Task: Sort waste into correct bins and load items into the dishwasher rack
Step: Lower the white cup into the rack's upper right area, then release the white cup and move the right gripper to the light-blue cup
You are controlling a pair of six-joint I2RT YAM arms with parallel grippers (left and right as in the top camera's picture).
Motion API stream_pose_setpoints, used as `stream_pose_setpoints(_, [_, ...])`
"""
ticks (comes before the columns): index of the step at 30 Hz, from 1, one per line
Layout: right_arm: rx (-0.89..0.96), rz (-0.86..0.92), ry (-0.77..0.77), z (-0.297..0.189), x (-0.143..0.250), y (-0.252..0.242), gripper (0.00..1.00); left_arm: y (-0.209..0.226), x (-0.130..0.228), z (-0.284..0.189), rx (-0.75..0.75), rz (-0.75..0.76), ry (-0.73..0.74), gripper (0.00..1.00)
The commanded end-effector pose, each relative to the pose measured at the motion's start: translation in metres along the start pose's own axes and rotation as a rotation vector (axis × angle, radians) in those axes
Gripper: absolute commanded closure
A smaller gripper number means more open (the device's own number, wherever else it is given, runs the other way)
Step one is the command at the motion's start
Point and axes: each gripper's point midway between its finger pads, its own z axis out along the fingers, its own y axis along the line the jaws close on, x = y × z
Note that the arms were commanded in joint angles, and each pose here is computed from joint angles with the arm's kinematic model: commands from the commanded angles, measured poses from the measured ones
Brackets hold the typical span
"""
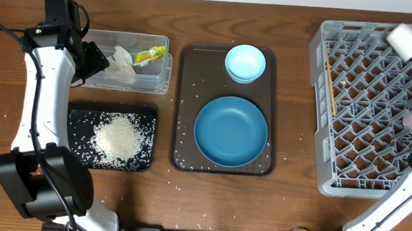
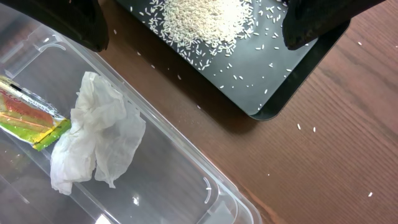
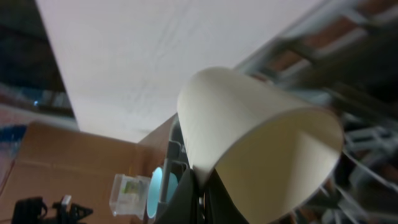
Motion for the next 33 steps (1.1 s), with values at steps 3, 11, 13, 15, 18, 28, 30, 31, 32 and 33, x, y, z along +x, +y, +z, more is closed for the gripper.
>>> stream_pose_setpoints(3, [0.171, 0.05, -0.041, -0.024, -0.004, -0.028, 0.99, 0.003, 0.0, -0.007, 0.003, -0.014, -0.011, 0.08])
stream_pose_setpoints(11, [0.286, 0.123, -0.053, -0.049, 0.0, -0.034, 0.99, 0.003, 0.0, -0.007, 0.004, -0.014, -0.011, 0.08])
stream_pose_setpoints(13, [0.354, 0.124, -0.066, -0.062, -0.002, -0.031, 0.99, 0.003, 0.0, -0.007, 0.004, -0.014, -0.011, 0.08])
stream_pose_setpoints(15, [0.427, 0.118, -0.083, -0.074, -0.006, -0.025, 0.99, 0.003, 0.0, -0.007, 0.004, -0.014, -0.011, 0.08])
stream_pose_setpoints(18, [0.576, 0.124, -0.129, -0.1, -0.012, -0.011, 0.97, 0.003, 0.0, -0.007, 0.003, -0.014, -0.011, 0.08])
stream_pose_setpoints(28, [0.754, 0.04, -0.295, -0.137, -0.033, 0.088, 0.88, 0.003, 0.0, -0.007, 0.003, -0.014, -0.011, 0.08])
stream_pose_setpoints(30, [0.653, 0.015, -0.267, -0.121, -0.029, 0.113, 0.83, 0.003, 0.0, -0.007, 0.003, -0.014, -0.011, 0.08])
stream_pose_setpoints(31, [0.576, 0.001, -0.235, -0.107, -0.025, 0.128, 0.85, 0.003, 0.0, -0.007, 0.003, -0.014, -0.011, 0.08])
stream_pose_setpoints(32, [0.518, -0.017, -0.206, -0.096, -0.021, 0.138, 0.87, 0.003, 0.0, -0.007, 0.003, -0.014, -0.011, 0.08])
stream_pose_setpoints(33, [0.439, -0.047, -0.163, -0.08, -0.015, 0.153, 0.89, 0.003, 0.0, -0.007, 0.003, -0.014, -0.011, 0.08])
